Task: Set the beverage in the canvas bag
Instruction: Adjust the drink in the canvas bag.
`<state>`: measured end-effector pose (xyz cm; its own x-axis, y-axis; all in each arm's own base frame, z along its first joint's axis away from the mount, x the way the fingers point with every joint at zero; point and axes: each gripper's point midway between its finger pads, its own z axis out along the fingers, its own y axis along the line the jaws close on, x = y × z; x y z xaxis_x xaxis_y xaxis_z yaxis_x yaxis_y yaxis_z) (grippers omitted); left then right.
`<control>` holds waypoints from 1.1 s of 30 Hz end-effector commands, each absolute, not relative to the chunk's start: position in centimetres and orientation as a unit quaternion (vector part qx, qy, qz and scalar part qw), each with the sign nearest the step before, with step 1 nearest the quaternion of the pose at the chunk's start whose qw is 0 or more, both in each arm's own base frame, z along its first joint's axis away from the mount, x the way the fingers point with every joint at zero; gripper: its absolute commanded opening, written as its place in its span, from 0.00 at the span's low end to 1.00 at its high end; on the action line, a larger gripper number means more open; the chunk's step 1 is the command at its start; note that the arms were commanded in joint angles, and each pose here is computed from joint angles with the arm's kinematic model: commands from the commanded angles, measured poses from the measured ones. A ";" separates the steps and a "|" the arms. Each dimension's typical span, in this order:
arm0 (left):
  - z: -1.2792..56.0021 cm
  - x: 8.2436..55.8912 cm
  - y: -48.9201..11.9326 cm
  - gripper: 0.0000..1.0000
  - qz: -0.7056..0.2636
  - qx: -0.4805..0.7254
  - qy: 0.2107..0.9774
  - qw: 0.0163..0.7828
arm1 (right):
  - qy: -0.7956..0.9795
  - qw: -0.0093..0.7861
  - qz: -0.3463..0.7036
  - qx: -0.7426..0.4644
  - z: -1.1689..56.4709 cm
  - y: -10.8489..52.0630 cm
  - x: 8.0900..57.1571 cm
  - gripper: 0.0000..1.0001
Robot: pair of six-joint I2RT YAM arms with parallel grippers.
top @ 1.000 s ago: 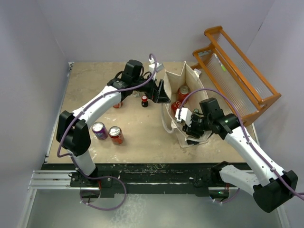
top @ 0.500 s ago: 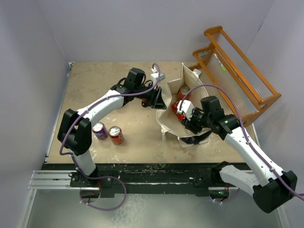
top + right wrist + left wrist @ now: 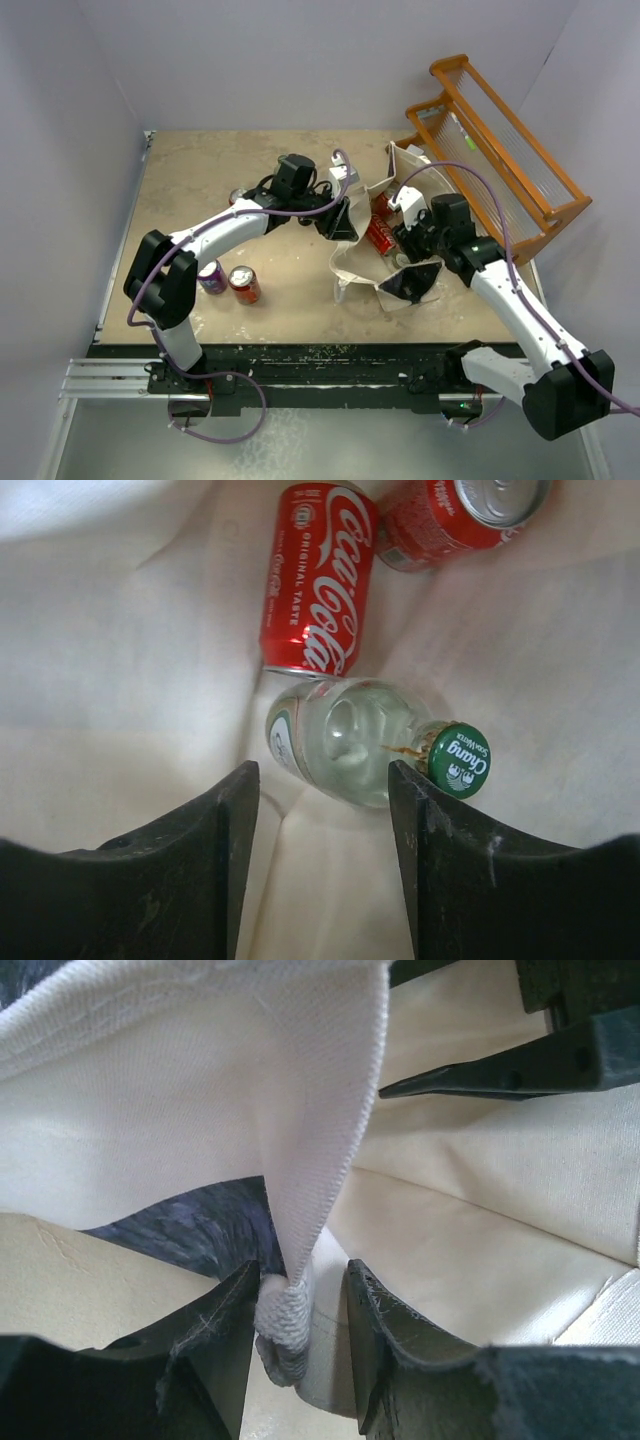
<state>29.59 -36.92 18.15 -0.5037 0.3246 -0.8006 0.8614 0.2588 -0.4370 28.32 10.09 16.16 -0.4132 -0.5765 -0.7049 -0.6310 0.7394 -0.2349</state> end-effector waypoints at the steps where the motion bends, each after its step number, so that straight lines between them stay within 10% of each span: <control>1: 18.3 29.7 -37.8 0.43 -0.460 0.407 0.727 0.307 | 0.850 0.426 -0.001 -0.311 16.0 9.0 30.8 0.59; 33: 18.5 33.4 -37.2 0.41 -0.448 0.371 0.736 0.346 | 0.824 0.469 0.077 -0.307 16.0 13.0 35.7 0.88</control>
<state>31.87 -37.27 18.83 -0.4924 0.2584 -0.8311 0.8582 0.3035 -0.4141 35.44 12.31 13.97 -0.4352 -0.4829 -0.7599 -0.5844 0.7936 -0.1696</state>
